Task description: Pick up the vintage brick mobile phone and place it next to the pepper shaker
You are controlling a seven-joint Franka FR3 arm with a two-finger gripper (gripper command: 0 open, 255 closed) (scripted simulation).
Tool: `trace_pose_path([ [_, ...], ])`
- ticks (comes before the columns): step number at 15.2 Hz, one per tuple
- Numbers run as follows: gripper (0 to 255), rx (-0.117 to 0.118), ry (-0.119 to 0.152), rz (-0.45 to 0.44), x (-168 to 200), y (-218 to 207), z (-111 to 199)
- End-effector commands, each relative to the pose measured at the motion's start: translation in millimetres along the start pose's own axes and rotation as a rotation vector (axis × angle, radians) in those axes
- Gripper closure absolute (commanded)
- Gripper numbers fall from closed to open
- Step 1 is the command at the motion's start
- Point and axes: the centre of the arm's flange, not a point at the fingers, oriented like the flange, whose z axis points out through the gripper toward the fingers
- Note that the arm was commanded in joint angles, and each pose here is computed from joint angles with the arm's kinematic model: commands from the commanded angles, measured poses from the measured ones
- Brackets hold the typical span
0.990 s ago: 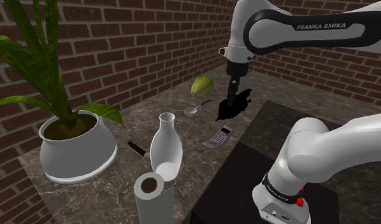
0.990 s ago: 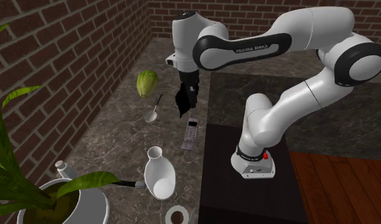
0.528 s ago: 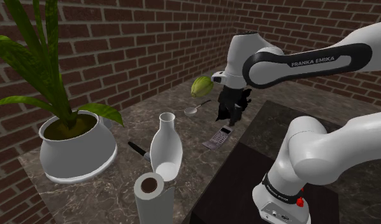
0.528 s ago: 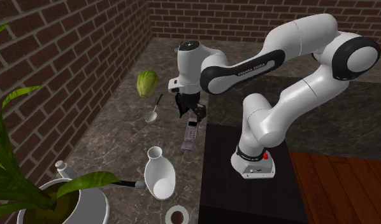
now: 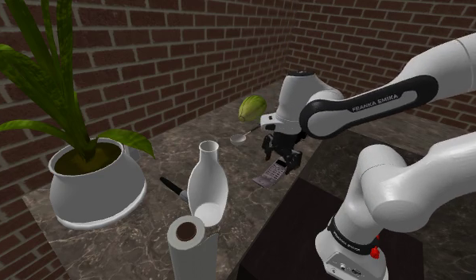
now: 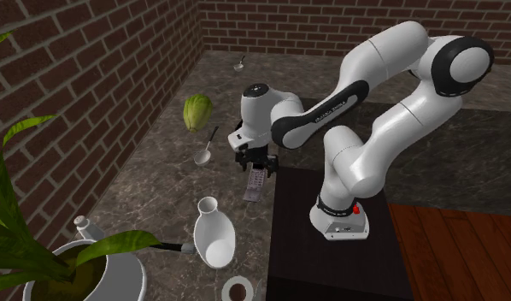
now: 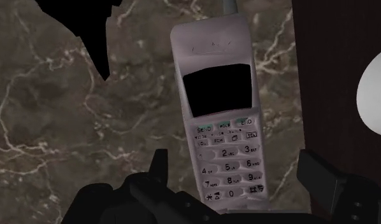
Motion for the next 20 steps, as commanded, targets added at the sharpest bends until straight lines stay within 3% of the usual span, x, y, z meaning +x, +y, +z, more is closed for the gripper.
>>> trace_pose_path([
  [1, 0, -0.001, 0.001, -0.006, 0, 0, 11],
  [4, 0, -0.001, 0.001, -0.006, 0, 0, 25],
  [11, 0, -0.001, 0.001, -0.006, 0, 0, 24],
  [12, 255, -0.001, 0.001, -0.006, 0, 0, 24],
  [20, 255, -0.001, 0.001, -0.006, 0, 0, 24],
])
